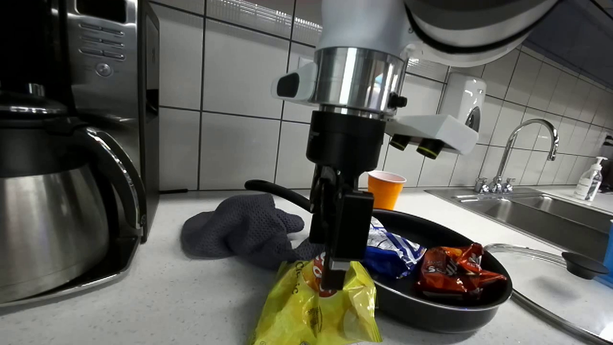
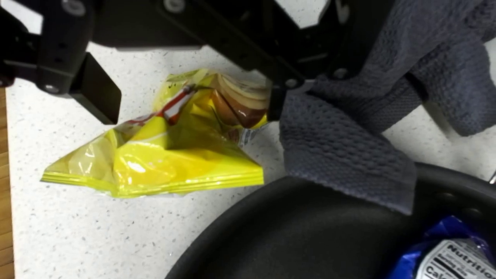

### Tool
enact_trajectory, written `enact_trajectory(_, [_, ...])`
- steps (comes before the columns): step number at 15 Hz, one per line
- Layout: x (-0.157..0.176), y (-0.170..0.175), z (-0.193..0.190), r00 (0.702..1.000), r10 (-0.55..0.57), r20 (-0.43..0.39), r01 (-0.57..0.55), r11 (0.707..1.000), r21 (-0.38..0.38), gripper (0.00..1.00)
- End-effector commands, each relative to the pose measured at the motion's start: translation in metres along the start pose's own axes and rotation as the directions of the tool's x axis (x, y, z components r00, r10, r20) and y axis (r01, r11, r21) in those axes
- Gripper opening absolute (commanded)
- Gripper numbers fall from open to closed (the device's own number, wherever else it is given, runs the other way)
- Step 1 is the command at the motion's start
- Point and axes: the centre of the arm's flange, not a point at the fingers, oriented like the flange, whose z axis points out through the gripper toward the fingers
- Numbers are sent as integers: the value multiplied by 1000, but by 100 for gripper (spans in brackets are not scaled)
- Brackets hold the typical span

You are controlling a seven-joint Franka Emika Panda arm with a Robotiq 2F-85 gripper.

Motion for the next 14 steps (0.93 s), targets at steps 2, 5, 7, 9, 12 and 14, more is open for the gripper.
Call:
enact_trajectory(2, [3,3,-8,1000,-2,7,2,1000,-11,56])
enact_trajectory(5, [3,2,-8,1000,0,7,1,1000,-10,33])
enact_trajectory(7, [2,1,-8,1000,2,4,-2,1000,-9,18])
enact_trajectory(9, [1,0,-9,1000,9,-1,-9,1000,-4,3])
enact_trajectory(12, [-1,-1,-16,1000,17,-17,-17,1000,-12,0])
enact_trajectory(14, [-2,-2,-22,999,27,-28,-27,999,-18,0])
